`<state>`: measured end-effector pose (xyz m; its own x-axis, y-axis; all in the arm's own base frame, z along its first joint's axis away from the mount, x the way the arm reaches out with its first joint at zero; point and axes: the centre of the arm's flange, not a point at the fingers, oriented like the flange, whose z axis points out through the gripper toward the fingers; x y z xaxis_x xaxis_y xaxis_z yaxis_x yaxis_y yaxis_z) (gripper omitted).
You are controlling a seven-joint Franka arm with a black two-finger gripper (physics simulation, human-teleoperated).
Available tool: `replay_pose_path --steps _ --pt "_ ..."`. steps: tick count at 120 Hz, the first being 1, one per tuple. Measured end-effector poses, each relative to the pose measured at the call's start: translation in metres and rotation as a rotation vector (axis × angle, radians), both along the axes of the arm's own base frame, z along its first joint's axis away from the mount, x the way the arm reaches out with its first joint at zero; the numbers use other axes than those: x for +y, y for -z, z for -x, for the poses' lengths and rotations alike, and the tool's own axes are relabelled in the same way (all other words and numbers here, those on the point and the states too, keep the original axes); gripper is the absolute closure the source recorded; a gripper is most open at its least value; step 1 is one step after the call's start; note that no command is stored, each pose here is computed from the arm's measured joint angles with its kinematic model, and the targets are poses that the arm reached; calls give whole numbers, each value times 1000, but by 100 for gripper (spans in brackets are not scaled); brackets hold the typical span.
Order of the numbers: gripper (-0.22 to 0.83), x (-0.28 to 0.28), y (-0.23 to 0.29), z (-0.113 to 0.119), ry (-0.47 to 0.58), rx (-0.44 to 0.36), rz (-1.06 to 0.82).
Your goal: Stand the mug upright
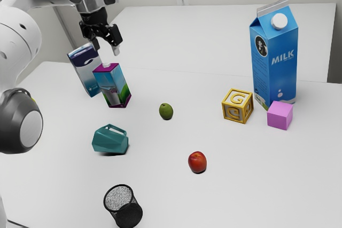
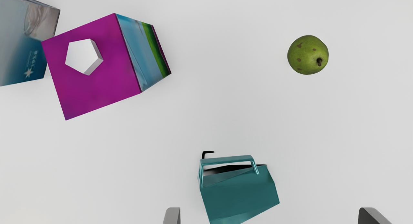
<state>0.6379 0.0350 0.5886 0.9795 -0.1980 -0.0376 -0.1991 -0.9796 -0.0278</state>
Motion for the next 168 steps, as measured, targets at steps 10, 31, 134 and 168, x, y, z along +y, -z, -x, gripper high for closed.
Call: replay_pose_path --steps 10,31,134,168 --pt "0 0 -2 0 2 -3 -1" --pt "0 20 6 5 -27 15 26" --pt "0 144 197 176 -298 -55 320" --pt "0 169 251 174 -429 -92 523"
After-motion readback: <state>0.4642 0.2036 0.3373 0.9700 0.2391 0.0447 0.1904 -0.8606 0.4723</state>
